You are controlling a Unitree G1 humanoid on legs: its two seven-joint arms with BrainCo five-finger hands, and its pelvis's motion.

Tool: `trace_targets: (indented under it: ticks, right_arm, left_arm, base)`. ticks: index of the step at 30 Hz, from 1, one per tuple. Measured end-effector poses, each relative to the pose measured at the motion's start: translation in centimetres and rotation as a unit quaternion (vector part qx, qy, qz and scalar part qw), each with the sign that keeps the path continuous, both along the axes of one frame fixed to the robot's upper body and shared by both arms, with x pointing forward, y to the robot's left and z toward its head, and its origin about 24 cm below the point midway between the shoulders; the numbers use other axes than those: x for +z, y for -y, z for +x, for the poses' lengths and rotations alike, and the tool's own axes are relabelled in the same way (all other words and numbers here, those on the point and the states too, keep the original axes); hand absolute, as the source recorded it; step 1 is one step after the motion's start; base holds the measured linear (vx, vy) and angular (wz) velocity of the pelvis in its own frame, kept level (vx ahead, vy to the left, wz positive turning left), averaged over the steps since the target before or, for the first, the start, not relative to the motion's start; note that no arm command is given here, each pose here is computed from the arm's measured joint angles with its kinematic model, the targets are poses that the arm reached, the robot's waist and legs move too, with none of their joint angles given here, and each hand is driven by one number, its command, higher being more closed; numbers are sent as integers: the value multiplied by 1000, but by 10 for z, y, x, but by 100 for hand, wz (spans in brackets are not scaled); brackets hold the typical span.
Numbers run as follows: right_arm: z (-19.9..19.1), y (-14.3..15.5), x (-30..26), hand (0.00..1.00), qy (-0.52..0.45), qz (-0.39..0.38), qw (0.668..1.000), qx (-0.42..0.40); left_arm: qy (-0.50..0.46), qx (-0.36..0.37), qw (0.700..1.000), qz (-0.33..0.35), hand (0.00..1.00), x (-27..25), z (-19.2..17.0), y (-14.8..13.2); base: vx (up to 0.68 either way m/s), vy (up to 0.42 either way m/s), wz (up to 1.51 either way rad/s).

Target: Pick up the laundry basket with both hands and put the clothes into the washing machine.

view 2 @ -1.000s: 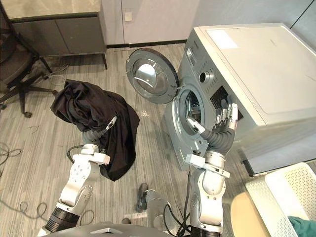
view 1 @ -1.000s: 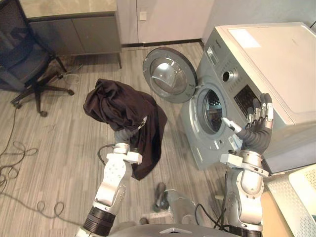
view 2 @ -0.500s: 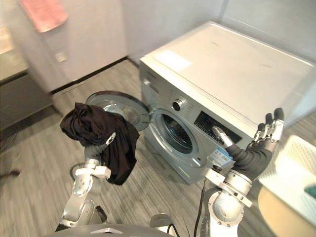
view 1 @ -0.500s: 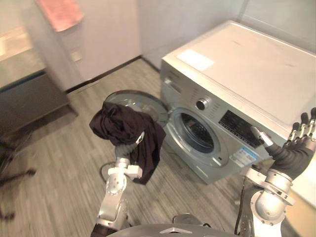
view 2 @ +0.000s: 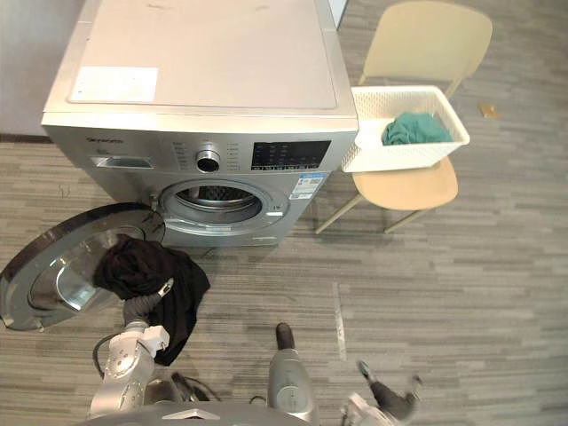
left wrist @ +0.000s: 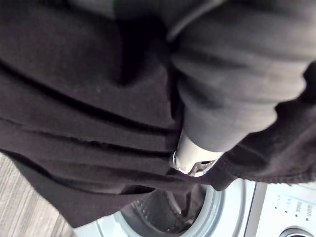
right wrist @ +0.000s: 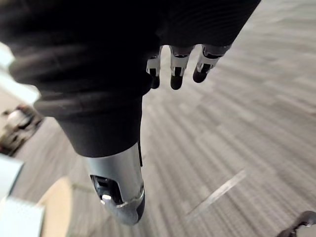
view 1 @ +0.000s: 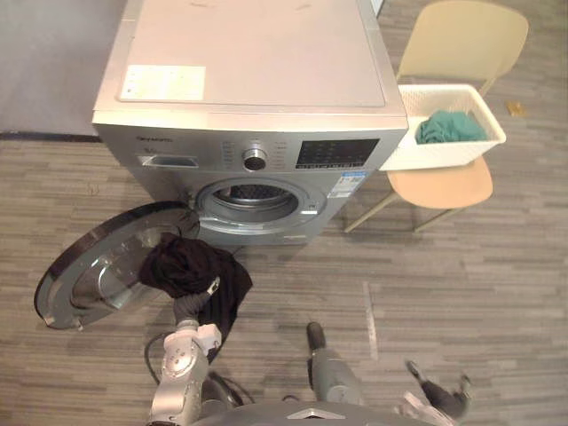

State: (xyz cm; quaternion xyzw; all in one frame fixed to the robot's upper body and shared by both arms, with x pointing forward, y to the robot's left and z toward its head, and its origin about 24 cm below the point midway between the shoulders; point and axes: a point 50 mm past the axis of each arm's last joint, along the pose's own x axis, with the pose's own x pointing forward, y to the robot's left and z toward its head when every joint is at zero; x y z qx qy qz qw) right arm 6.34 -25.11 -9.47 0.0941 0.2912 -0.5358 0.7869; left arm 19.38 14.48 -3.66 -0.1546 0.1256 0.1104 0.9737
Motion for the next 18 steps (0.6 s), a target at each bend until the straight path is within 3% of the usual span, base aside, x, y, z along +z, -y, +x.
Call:
trace_targets:
  ticks: [4,8,11,14,18]
  right_arm:
    - [-6,-25,-30,0,-18,113,993,6]
    - [17,-41,-32,0,2,137,988,76]
    - [44,-58,-25,0,25,132,975,177]
    - [90,-63,-6,0,74,95,955,272]
    - [148,-104,13,0,123,90,913,379]
  left_arm:
    - [-47,17,998,-28,100,-19,-11,-7]
    - [-84,57,994,-47,100,-33,-22,-21]
    - [-125,73,988,-57,100,-48,-29,-27]
    - [-99,23,993,-63,100,-38,5,-4]
    - [-64,-27,996,-52,100,-20,41,22]
  base:
    - [9,48,-20]
    - [139,-242,-36]
    - [107,-281,-16]
    - [6,-172,37]
    - [-129,35,-9]
